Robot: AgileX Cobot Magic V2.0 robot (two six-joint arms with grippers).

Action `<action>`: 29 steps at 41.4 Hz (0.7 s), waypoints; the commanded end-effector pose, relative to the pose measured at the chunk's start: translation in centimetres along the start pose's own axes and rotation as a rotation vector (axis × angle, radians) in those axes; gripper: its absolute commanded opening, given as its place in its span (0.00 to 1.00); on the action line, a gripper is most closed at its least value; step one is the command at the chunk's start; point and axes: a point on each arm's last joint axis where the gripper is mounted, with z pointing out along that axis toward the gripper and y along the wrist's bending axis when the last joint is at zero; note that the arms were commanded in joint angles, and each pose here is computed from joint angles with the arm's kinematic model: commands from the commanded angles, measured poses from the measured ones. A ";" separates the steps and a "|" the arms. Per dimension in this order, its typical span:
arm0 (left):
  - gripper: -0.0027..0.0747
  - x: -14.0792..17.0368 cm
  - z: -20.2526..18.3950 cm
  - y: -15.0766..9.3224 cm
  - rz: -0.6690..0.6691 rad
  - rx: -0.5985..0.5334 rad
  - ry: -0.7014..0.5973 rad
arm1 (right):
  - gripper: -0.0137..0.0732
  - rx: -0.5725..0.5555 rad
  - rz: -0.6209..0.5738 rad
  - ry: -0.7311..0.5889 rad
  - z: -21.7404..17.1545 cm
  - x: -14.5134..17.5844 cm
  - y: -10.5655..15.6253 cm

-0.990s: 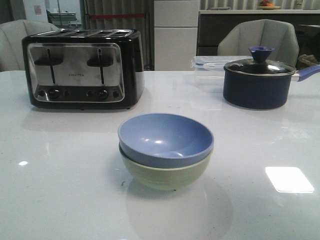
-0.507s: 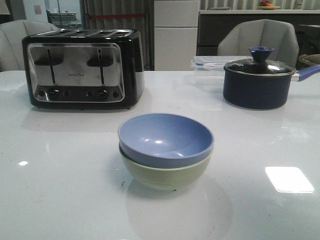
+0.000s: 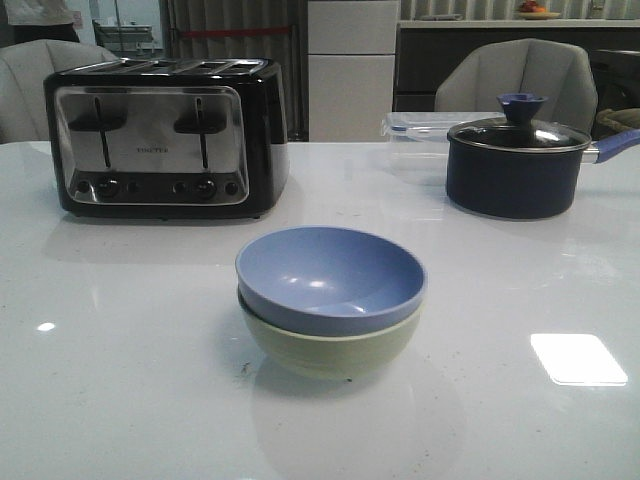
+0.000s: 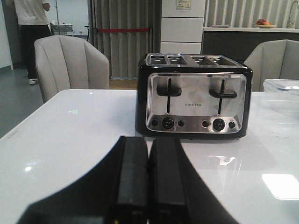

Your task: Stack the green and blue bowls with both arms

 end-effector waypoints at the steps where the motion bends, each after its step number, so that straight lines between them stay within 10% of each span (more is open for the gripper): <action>1: 0.15 -0.9 -0.2 0.0 -0.020 0.006 -0.109 | 0.22 0.024 -0.019 -0.160 -0.4 -0.2 -0.2; 29: 0.15 -0.9 -0.2 0.0 -0.020 0.006 -0.109 | 0.22 0.027 -0.019 -0.202 -0.5 1.1 -0.3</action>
